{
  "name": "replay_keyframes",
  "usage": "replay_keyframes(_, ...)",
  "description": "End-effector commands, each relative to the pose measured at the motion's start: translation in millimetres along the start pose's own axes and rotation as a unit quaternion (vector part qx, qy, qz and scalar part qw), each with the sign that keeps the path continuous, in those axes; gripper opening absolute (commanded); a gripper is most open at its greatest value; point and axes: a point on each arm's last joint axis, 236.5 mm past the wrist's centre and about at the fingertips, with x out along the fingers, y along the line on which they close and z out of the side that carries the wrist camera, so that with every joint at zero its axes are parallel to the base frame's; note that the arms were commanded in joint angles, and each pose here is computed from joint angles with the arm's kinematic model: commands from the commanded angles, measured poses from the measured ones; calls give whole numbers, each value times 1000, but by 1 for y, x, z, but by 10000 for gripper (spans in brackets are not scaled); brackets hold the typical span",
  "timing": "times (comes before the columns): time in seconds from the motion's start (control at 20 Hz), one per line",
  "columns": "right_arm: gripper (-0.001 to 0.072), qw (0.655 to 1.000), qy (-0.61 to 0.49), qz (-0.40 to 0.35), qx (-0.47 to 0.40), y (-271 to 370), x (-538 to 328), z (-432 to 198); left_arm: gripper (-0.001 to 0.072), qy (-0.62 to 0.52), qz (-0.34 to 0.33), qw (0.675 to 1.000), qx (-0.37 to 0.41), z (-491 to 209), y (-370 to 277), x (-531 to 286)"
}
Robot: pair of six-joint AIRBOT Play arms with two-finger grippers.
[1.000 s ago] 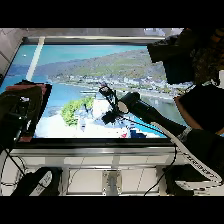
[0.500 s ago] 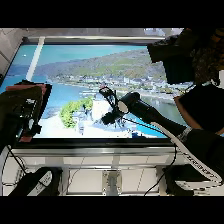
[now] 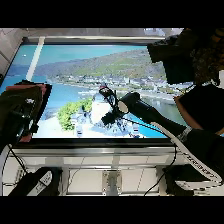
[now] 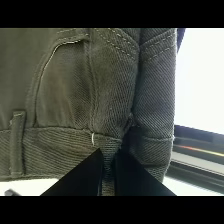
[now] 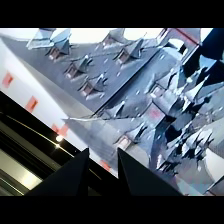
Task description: Fold the clothes and pants, and hang the long-sleeved shirts on hangers.
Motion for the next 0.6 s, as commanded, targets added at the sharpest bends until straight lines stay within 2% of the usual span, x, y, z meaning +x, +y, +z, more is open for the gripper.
replay_keyframes(0.0,213,1000,0,-3,-4,-1,0,0,23,-4,7,1000,-3,-1,5,-10)
replay_keyframes(0.05,328,1000,0,-4,-4,-1,0,0,23,-12,-2,1000,3,0,3,-17)
replay_keyframes(0.1,408,1000,0,-4,-4,-1,0,0,23,-20,-10,1000,3,2,4,-24)
replay_keyframes(0.35,407,1000,0,-4,-4,-1,0,0,32,-21,-13,1000,3,-4,7,-33)
replay_keyframes(0.45,407,1000,0,-4,-4,-1,0,0,170,-16,-31,999,-4,-6,-2,-33)
replay_keyframes(0.55,407,1000,-1,-5,-5,-2,0,0,170,-17,-47,999,-11,-5,-9,-34)
